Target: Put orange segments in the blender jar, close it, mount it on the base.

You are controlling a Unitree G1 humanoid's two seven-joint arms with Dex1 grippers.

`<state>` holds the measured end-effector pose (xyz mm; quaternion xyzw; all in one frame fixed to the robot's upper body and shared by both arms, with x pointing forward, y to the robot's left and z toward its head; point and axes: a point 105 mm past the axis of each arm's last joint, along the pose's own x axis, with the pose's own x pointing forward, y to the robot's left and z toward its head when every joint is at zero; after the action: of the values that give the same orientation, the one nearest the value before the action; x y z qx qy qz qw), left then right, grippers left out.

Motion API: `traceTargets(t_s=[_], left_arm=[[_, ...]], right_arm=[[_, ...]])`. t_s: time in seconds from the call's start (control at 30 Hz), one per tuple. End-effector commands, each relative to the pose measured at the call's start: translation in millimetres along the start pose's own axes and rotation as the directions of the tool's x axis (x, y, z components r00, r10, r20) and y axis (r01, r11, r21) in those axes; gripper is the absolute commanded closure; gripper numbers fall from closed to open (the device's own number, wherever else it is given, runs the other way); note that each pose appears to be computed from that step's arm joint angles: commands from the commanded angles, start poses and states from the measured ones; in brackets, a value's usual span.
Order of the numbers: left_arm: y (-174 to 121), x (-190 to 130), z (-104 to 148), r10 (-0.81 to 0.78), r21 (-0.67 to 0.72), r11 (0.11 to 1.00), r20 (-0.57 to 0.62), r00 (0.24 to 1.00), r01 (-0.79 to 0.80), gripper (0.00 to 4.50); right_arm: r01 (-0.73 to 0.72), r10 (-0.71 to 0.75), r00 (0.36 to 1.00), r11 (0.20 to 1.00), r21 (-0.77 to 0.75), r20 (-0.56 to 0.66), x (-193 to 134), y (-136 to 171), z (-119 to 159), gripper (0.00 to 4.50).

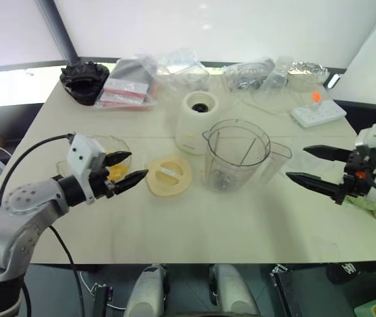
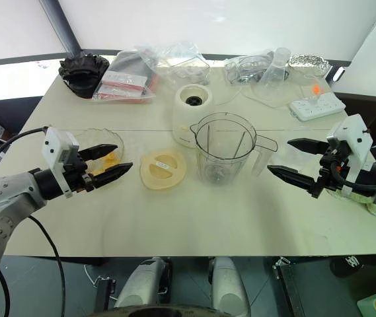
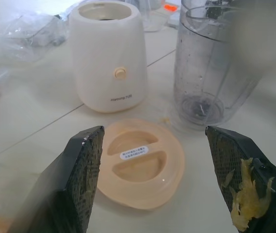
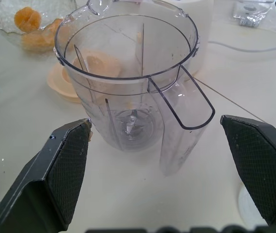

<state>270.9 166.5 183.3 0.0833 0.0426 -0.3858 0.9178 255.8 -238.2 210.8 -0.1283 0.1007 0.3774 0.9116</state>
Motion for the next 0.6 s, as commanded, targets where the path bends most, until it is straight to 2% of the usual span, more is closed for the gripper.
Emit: traceTargets(t_s=[0.03, 0.6], left_arm=[[-2.2, -4.4, 11.5, 0.001, 0.022, 1.000, 0.043, 0.999, -0.002, 1.00], [-2.8, 0.5, 12.1, -0.010, 0.024, 1.000, 0.037, 0.999, 0.009, 1.00]], right_arm=[[0.019, -0.018, 1.000, 0.999, -0.035, 0.022, -5.4, -2.9, 11.5, 0.05], [0.016, -0.015, 0.999, 0.999, -0.041, 0.029, -0.6, -2.1, 11.2, 0.05]])
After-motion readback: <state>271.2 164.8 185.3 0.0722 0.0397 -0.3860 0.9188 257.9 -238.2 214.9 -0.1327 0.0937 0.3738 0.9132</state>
